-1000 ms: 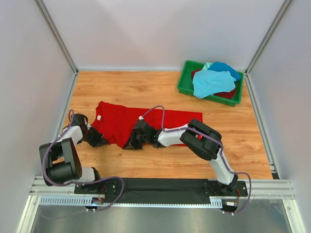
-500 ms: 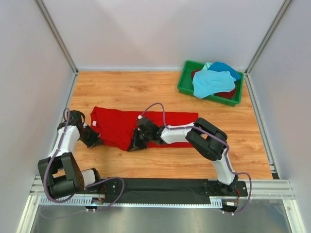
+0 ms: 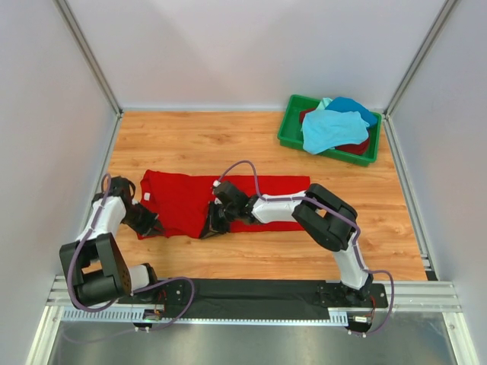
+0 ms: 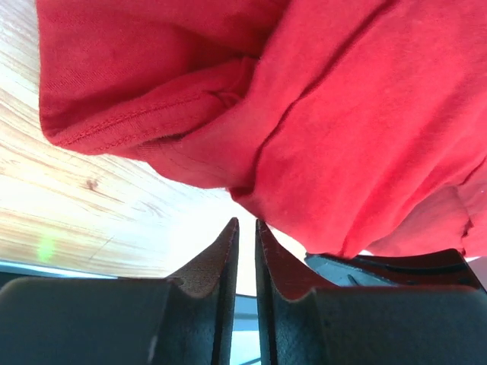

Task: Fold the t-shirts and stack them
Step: Fold the tshirt

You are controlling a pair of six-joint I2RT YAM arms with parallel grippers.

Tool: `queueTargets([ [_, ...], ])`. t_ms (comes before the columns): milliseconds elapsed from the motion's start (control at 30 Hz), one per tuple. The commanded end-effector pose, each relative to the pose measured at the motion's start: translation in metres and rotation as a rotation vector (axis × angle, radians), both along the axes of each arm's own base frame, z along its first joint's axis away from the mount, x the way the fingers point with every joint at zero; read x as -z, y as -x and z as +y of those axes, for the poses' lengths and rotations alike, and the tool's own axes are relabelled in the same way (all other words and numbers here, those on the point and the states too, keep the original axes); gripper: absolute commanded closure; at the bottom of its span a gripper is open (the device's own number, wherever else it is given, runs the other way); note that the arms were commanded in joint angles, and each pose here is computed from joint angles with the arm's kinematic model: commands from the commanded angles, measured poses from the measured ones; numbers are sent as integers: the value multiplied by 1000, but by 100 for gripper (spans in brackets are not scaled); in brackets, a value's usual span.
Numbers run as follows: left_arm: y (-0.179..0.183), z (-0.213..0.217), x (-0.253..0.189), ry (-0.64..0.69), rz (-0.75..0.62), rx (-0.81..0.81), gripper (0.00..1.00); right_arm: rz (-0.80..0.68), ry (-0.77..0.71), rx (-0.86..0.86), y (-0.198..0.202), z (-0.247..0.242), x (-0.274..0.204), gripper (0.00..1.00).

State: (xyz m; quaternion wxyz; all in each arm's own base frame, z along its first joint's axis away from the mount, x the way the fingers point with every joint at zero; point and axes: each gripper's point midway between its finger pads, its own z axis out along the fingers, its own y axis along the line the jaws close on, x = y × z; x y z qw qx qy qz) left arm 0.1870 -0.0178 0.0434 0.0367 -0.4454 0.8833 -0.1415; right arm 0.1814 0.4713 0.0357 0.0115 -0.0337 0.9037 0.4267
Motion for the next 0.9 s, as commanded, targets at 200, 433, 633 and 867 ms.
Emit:
queueTargets([
  [200,8,-6,13,40,52,-32,71,-18,-52,-14,-5,8,-12,100],
  [433,5,-5,23,33,44,-31,69,-3,-54,-6,-4,5,-9,100],
  [633,-5,5,32,-19,1,-9,69,1,-57,-9,-3,4,-8,100],
  [867,-4,3,43,-6,14,-6,81,13,-57,-4,-1,3,-5,100],
])
